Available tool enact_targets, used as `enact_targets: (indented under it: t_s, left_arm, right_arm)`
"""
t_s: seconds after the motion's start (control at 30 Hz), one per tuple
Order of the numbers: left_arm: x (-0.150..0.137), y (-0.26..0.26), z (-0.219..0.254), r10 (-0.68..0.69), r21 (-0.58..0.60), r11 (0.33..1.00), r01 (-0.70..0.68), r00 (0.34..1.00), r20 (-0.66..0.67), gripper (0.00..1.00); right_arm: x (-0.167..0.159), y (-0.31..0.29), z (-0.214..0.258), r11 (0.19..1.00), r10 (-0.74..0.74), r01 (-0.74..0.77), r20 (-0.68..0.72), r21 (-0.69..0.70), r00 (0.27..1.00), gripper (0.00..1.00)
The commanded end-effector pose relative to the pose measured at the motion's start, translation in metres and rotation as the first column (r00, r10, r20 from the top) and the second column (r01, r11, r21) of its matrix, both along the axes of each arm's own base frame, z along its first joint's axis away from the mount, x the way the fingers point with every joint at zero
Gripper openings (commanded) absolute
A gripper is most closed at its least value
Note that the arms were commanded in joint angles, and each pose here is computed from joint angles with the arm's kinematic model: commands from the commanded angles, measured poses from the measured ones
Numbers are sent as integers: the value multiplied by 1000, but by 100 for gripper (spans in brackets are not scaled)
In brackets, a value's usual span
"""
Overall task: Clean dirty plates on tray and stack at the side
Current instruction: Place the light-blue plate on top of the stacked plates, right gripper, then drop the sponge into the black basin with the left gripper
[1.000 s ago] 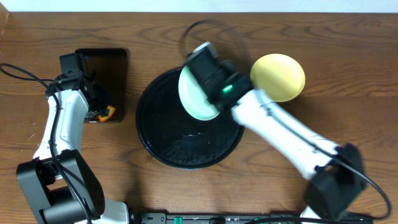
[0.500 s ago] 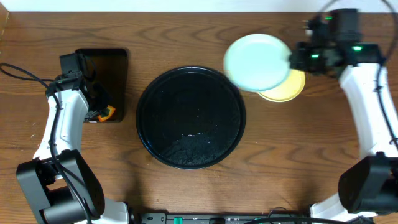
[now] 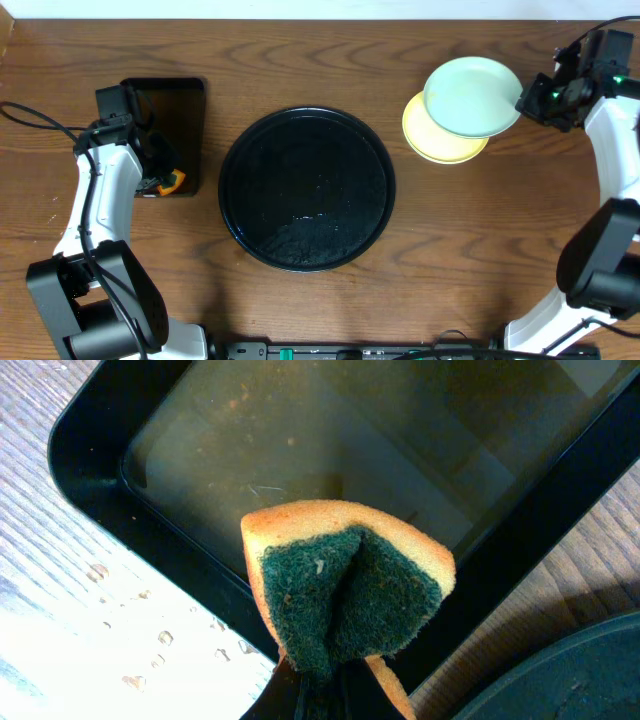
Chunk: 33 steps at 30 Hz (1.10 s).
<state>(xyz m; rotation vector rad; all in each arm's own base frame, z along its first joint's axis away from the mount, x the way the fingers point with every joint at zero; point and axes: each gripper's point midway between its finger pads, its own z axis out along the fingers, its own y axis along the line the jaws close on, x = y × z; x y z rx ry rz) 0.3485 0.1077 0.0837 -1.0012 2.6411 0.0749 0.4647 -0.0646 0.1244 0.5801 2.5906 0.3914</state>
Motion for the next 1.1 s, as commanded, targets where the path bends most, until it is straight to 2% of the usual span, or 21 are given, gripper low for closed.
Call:
enact_targets:
  t_s: [0.0,0.07,0.1,0.2,0.47,0.6,0.67,0.77,0.8,0.83,0.93,1.07]
  left_arm:
    - [-2,1,-3,-12,3,1000,13,1000,-12,8]
    - [-2,1,-3,-12,4,1000,12,1000,-12,8]
    - [-2,1,-3,-12,4,1000,12,1000,-12,8]
    - [-2,1,-3,-12,4,1000,13,1000,-11,8]
    - [-1,1,-2,-12,5,1000,13,1000,-7,8]
    - [5,3,0,-13,12,1000,12,1000,21,8]
    - [10,4,1,-13,18,1000,12,999,41,8]
    - [18,6,4,-14,27,1000,12,997,72,8]
    - [21,7,3,-14,30,999,11,997,81,8]
    - [23,8,2,-14,32,999,11,996,86,8]
    - [34,11,-9,-18,36,999,15,995,96,8]
    - [49,15,-32,-44,48,998,39,994,98,8]
  right_arm:
    - [3,11,-21,1000,15,-15,-40,15,999,27]
    - [3,16,-32,1000,18,-17,-64,25,998,50]
    - [3,19,-38,999,21,-18,-78,36,997,56]
    - [3,37,-46,994,65,-56,-92,92,994,64]
    - [-1,104,-42,952,251,-235,-61,196,966,66]
    - [-12,174,-32,846,483,-474,26,244,875,65]
    - [-21,207,-33,794,576,-570,38,213,817,68]
    - [-31,242,-40,760,643,-640,7,116,765,76]
    - [-33,252,-43,750,659,-656,-4,79,752,83]
    - [-35,261,-45,739,673,-672,-14,42,740,97]
    - [-43,291,-49,695,715,-715,-37,-73,698,99]
    - [-48,309,-53,654,723,-717,-79,-241,686,99]
